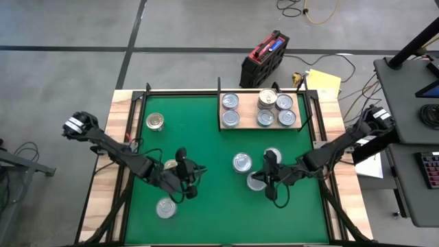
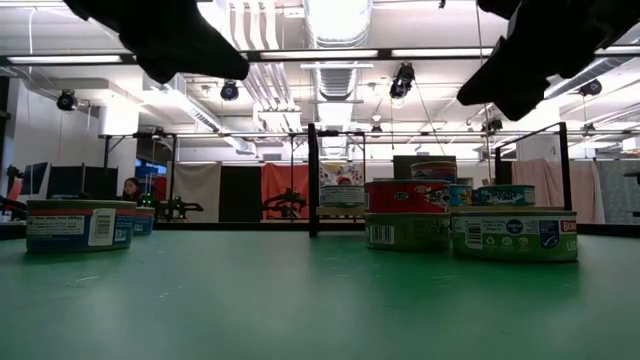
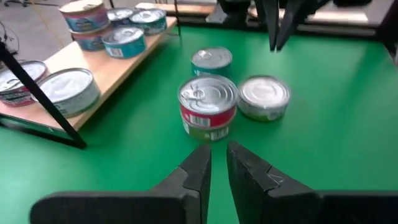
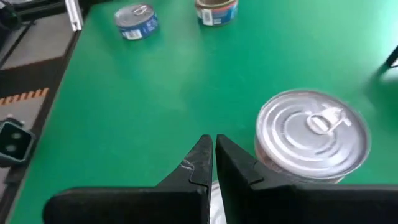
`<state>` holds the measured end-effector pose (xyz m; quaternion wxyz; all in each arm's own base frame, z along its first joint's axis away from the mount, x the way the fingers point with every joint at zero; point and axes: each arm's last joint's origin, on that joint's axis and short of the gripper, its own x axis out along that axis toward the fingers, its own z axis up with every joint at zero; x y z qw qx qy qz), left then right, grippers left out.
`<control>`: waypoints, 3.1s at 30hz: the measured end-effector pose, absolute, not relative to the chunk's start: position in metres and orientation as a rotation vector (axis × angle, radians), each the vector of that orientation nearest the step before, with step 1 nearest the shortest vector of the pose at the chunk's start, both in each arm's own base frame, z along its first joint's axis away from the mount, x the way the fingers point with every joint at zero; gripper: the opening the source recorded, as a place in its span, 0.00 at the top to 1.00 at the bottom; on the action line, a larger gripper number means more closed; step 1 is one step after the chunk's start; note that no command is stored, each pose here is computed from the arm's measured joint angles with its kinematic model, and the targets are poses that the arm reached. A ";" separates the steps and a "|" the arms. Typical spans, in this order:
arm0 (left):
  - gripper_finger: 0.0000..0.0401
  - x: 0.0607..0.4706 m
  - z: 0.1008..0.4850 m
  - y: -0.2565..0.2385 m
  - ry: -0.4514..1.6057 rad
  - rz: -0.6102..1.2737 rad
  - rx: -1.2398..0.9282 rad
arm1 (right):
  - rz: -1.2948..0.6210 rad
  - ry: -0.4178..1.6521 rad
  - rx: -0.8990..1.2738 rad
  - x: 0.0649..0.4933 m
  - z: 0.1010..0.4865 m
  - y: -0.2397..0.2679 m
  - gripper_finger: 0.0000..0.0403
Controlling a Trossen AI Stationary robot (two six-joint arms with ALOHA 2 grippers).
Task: Stack canned seafood by type on shelf
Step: Stack the green tuna can on top of the green tuna can on the shelf
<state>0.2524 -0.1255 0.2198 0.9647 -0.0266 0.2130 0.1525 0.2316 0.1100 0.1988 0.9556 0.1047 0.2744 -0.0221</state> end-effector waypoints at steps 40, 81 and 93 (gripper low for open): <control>0.91 0.302 0.182 -0.170 0.579 0.309 0.061 | -0.400 0.944 0.449 0.236 0.161 0.149 0.97; 0.91 0.294 0.184 -0.200 0.478 0.222 -0.024 | -0.811 0.898 0.452 0.281 0.161 0.199 0.97; 0.91 0.292 0.185 -0.205 0.466 0.209 -0.041 | -0.788 0.897 0.434 0.282 0.161 0.200 0.97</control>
